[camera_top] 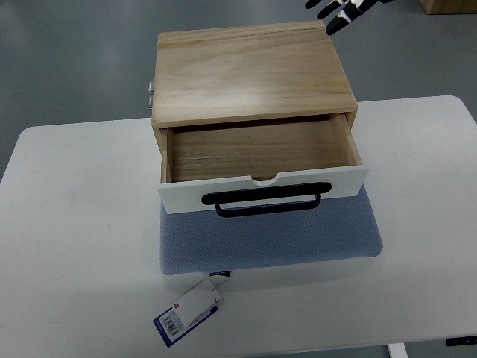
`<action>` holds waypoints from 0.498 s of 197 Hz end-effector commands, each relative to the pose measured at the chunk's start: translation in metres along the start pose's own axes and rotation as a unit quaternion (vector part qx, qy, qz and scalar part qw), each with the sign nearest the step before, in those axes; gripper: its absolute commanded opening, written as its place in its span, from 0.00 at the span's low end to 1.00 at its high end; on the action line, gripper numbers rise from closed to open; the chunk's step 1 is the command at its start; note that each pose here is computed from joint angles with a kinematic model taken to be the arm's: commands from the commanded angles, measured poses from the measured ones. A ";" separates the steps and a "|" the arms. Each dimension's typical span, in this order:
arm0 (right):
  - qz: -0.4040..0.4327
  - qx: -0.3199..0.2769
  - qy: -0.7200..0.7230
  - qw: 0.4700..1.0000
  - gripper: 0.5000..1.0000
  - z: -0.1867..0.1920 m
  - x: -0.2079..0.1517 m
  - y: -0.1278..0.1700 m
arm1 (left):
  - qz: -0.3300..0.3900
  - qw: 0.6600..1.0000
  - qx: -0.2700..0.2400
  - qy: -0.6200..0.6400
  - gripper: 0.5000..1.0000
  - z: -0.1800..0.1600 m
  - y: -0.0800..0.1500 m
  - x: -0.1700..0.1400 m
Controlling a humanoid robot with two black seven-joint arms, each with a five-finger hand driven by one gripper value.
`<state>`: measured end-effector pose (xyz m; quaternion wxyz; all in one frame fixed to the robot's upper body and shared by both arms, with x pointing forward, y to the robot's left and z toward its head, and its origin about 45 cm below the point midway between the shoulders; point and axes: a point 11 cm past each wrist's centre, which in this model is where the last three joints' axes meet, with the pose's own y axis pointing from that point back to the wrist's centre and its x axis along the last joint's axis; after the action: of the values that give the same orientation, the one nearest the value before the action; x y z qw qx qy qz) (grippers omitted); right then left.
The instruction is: Open wood drawer with right hand
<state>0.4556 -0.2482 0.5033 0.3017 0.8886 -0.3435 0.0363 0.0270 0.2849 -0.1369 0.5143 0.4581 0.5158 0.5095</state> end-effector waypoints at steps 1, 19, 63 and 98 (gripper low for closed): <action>0.032 0.082 -0.099 0.991 0.89 0.025 0.033 0.002 | -0.001 1.000 0.000 0.000 1.00 0.000 0.000 -0.001; 0.067 0.154 -0.192 0.967 0.89 0.043 0.052 -0.005 | 0.000 1.000 0.000 0.000 1.00 0.000 0.000 0.000; 0.124 0.268 -0.392 0.871 0.89 0.113 0.075 -0.027 | -0.002 1.000 0.000 0.000 1.00 0.000 0.000 -0.001; 0.173 0.355 -0.523 0.755 0.89 0.180 0.078 -0.044 | 0.000 1.000 0.001 0.000 1.00 -0.001 0.000 0.000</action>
<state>0.5179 -0.3525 0.3917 -0.1843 0.7928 -0.5365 -0.2228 0.0271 0.2835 -0.1368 0.5157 0.4572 0.5164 0.5082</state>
